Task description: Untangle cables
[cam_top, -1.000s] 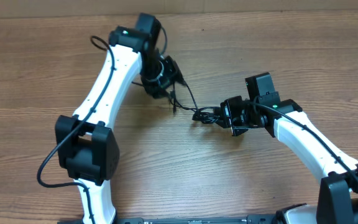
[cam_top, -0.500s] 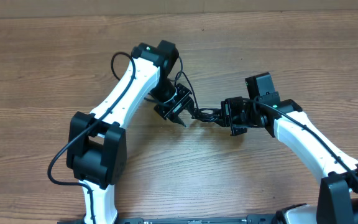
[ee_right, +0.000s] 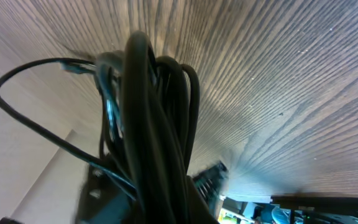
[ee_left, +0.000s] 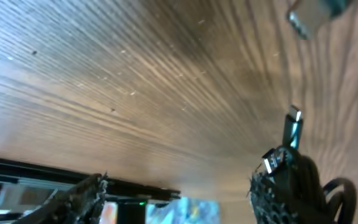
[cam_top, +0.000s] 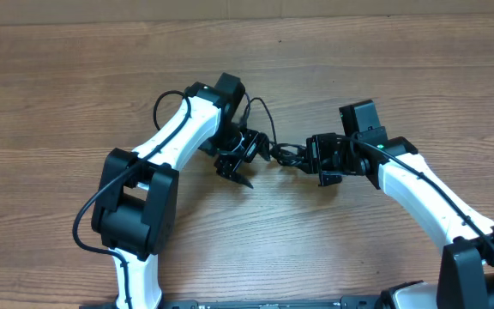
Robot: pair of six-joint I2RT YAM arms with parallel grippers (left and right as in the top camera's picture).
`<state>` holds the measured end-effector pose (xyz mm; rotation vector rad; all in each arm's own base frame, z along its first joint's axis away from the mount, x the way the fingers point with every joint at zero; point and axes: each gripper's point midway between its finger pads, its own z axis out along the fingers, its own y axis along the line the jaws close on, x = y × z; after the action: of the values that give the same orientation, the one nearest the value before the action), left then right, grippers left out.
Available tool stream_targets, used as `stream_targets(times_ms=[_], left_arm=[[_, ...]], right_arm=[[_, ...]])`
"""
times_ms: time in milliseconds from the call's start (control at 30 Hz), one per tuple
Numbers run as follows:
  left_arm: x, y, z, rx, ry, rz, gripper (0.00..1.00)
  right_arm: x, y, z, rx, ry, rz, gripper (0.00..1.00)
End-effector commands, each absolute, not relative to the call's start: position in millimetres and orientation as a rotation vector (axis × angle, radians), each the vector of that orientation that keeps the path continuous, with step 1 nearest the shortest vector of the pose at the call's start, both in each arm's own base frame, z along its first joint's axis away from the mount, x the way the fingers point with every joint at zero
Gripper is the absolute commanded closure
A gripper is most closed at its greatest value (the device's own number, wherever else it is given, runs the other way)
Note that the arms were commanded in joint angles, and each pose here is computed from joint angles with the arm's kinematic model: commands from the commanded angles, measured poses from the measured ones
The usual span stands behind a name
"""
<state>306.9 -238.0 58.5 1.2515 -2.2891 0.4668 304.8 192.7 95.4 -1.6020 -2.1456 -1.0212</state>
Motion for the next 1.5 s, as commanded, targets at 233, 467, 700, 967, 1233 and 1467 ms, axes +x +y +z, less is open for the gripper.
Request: stream_targets(times_ms=[233, 467, 700, 967, 1233, 1467], left_arm=[[350, -245, 61, 1.328, -2.411, 0.631, 0.26], [355, -260, 71, 1.229, -2.397, 0.759, 0.28], [350, -283, 91, 0.963, -2.384, 0.961, 0.47], [335, -276, 88, 0.903, -2.387, 0.906, 0.57], [334, -277, 90, 0.898, -2.376, 0.912, 0.96], [341, -267, 78, 0.951, -2.461, 0.843, 0.96]], right_arm=[[300, 202, 111, -1.525, -2.13, -1.082, 0.96], [300, 202, 111, -1.527, -2.131, -1.083, 0.96], [300, 202, 111, -1.527, -2.13, -1.083, 0.96], [301, 201, 111, -1.533, -2.135, -1.081, 0.96], [301, 201, 111, -1.533, -2.136, -1.08, 0.96], [308, 192, 104, -1.313, -2.466, -1.126, 0.96]])
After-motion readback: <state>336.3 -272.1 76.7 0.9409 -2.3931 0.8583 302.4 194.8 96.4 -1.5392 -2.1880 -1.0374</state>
